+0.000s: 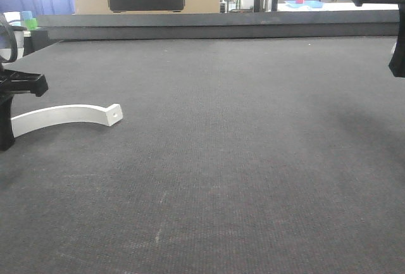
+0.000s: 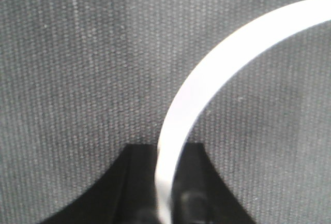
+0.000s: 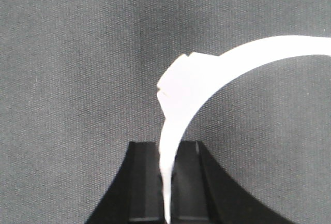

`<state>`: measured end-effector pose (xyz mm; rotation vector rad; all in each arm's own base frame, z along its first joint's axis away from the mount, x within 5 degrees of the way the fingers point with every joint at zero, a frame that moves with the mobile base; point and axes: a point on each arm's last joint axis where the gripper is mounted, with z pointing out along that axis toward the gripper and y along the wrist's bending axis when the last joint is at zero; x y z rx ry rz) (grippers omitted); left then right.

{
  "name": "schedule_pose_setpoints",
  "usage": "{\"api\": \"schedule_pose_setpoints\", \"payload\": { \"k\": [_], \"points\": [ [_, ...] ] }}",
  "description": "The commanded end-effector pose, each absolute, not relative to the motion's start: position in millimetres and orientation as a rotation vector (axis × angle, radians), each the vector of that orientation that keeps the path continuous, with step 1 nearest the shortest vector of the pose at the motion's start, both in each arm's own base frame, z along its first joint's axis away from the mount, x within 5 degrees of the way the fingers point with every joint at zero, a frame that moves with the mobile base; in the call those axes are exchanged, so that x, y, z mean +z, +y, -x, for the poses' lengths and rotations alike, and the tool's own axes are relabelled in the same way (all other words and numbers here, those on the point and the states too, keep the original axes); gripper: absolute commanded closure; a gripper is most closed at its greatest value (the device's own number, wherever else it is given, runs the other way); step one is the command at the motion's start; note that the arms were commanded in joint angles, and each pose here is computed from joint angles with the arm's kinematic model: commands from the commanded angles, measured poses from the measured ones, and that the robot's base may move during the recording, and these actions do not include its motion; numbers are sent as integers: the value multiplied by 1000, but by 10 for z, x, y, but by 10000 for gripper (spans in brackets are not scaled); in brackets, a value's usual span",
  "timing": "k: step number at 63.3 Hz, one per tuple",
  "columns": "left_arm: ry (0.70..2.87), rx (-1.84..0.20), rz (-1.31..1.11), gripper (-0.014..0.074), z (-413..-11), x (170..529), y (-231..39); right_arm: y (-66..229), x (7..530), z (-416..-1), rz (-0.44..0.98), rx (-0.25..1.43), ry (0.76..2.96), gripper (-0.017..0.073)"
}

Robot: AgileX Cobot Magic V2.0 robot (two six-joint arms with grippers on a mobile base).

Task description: Grab PVC pipe and place in blue bin

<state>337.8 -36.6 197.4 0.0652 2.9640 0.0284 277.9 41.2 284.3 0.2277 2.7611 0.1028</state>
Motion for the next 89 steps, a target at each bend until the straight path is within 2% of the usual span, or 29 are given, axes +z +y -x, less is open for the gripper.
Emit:
{"api": "schedule_pose_setpoints", "payload": {
  "k": [1, 11, 20, 34, 57, 75, 89],
  "points": [
    [2986, 28, -42, 704, -3353, 1989, -346, 402, 2885, -2788, -213, 92, 2733, 728],
    [2978, 24, -34, 704, -3250, 2259, -336, 394, 2910, -2736, -216, 85, 2755, 728],
    [2892, -40, -6, 704, -3069, 2643, -345, 377, 3038, -2632, -215, 93, 2726, 728],
    [2628, -128, -16, 704, -2771, 3141, -400, 361, 3368, -2503, -192, 167, 2463, 728],
    [2086, -270, 23, 704, -2239, 3382, -405, 300, 3385, -2039, -30, 189, 2060, 728],
    [1836, -303, 47, 704, -1749, 3444, -311, 220, 3256, -1484, -14, 211, 1848, 728],
    [1707, -313, 35, 704, -1381, 3634, -251, 150, 3413, -1038, -14, 226, 1697, 728]
  ]
}}
